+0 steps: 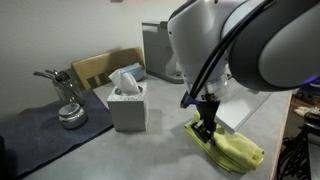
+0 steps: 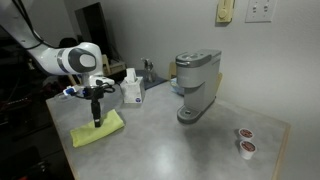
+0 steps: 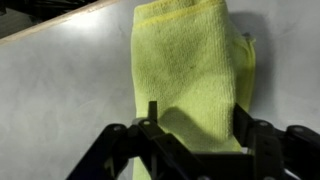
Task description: Unfold the yellow towel from left to right
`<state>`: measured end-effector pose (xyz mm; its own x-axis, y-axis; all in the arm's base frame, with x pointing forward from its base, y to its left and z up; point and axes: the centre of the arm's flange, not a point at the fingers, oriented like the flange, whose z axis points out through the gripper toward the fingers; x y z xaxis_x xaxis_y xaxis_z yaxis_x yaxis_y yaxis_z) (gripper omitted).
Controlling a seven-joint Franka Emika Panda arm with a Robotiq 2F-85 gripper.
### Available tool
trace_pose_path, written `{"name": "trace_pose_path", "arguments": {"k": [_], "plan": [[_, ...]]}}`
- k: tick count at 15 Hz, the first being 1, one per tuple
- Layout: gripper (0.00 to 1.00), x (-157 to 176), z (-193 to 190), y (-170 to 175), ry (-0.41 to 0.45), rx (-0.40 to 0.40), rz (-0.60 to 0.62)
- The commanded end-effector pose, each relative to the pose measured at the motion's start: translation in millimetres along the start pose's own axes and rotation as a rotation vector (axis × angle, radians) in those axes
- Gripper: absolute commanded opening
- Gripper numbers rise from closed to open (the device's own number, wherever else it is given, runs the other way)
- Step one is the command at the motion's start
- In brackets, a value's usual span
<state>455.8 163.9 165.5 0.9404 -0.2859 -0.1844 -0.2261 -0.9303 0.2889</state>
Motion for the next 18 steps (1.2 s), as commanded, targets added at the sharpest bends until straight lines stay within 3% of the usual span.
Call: {"name": "trace_pose_path", "arguments": {"k": [1, 5, 7, 11, 18], "plan": [[0.4, 2.1, 0.5, -2.4, -0.014, -0.009, 0.009], [0.12, 3.3, -5.8, -0.2, -0.01, -0.002, -0.007], [0.02, 5.5, -11.4, 3.7, -0.007, 0.011, -0.039], [0.01, 14.4, -19.2, 18.5, 0.002, 0.036, -0.15], [0.01, 24.9, -27.6, 52.4, -0.002, 0.136, -0.5]]}}
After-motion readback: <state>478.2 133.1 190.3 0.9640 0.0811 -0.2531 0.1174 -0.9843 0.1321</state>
